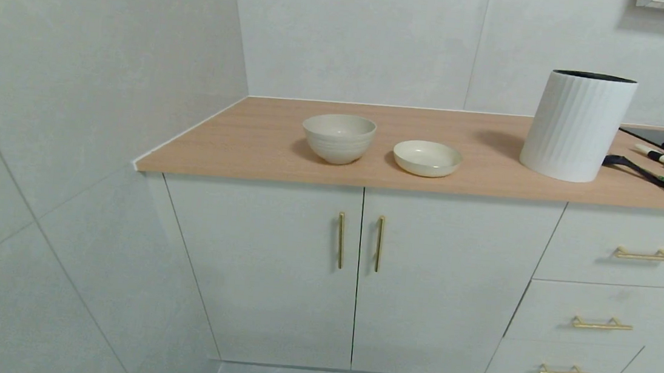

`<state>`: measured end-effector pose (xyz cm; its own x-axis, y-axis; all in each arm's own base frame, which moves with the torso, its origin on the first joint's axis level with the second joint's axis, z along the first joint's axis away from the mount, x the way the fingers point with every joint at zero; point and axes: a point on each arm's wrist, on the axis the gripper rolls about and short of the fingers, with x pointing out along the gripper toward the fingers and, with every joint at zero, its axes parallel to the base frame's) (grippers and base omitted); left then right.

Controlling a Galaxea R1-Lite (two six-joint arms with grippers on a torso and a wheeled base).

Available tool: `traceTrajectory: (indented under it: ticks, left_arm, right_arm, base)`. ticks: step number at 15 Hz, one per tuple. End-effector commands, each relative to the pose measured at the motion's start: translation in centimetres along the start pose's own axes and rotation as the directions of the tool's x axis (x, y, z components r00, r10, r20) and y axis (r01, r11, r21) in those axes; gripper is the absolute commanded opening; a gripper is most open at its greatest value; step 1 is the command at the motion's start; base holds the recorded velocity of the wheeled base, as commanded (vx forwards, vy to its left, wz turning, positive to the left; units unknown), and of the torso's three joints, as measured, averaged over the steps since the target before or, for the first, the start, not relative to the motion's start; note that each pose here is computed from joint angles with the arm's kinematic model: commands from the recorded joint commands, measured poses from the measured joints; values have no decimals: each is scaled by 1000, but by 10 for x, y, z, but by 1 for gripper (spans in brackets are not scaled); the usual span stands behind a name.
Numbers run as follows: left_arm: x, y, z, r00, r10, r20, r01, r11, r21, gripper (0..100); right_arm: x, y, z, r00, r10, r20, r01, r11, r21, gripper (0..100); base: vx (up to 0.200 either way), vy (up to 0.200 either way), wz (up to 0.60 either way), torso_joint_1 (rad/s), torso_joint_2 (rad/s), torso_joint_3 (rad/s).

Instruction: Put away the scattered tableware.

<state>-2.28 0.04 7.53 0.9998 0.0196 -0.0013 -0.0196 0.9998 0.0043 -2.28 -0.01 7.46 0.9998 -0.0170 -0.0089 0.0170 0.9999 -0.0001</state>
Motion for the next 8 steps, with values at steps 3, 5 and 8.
traceTrajectory:
  ticks: [3, 5, 8]
  left_arm:
    - [0, 0, 0, 1000, 0, 0, 0, 1000, -1, 100]
    - [0, 0, 0, 1000, 0, 0, 0, 1000, -1, 100]
    - [0, 0, 0, 1000, 0, 0, 0, 1000, -1, 100]
  right_arm:
    - [0, 0, 0, 1000, 0, 0, 0, 1000, 0, 100]
    - [0, 0, 0, 1000, 0, 0, 0, 1000, 0, 100]
    - [0, 0, 0, 1000, -1, 0, 1, 1000, 0, 100]
  base:
    - [0, 0, 0, -160, 468, 302]
    - [0, 0, 0, -137, 456, 300]
    - [0, 0, 0, -108, 411, 292]
